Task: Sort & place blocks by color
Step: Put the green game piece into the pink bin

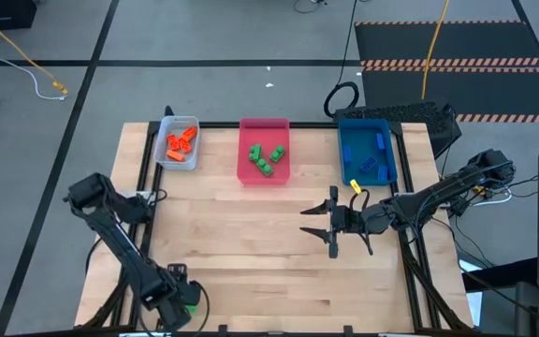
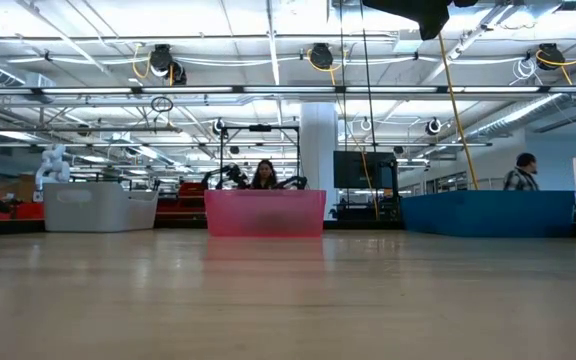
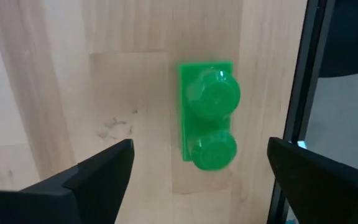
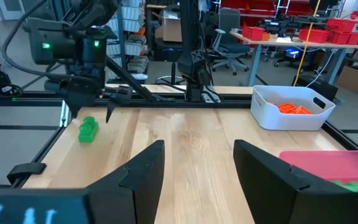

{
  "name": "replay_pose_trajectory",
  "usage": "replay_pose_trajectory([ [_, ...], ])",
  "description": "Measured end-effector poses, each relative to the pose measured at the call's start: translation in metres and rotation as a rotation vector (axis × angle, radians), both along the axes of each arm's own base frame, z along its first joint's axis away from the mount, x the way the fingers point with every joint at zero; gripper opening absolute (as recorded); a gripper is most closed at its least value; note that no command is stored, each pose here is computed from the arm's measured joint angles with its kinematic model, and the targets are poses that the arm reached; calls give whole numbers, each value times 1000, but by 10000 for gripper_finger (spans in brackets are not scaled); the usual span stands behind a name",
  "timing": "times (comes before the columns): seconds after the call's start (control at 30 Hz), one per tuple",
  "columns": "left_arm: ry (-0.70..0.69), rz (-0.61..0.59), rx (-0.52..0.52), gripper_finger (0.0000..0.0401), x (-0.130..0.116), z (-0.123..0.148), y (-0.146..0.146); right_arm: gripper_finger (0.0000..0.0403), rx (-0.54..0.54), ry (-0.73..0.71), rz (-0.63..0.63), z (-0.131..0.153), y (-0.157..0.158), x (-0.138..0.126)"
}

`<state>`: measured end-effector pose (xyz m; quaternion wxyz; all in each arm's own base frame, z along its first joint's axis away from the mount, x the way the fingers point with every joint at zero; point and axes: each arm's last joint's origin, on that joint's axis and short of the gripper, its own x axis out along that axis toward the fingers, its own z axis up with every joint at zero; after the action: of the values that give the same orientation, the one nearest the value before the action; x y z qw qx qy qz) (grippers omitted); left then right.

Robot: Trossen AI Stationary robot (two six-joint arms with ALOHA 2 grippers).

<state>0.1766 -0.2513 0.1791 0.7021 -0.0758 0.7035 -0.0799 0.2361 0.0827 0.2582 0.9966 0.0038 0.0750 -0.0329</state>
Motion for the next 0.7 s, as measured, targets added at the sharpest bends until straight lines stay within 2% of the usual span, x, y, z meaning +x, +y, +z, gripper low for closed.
replay_pose_trajectory([
  [0.2, -19, 11, -30, 369, 8, -16, -11, 187, 0, 0, 0, 0, 0, 0],
  [0.43, 62, -15, 98, 346, 8, -43, -10, 187, -1, 0, 1, 0, 0, 0],
  [0.57, 73, -24, 115, 311, 9, -46, -7, 187, -1, 1, 1, 0, 0, 0],
  [0.7, 86, -28, 113, 247, 15, -45, -1, 187, -1, 0, 1, 0, 0, 0],
])
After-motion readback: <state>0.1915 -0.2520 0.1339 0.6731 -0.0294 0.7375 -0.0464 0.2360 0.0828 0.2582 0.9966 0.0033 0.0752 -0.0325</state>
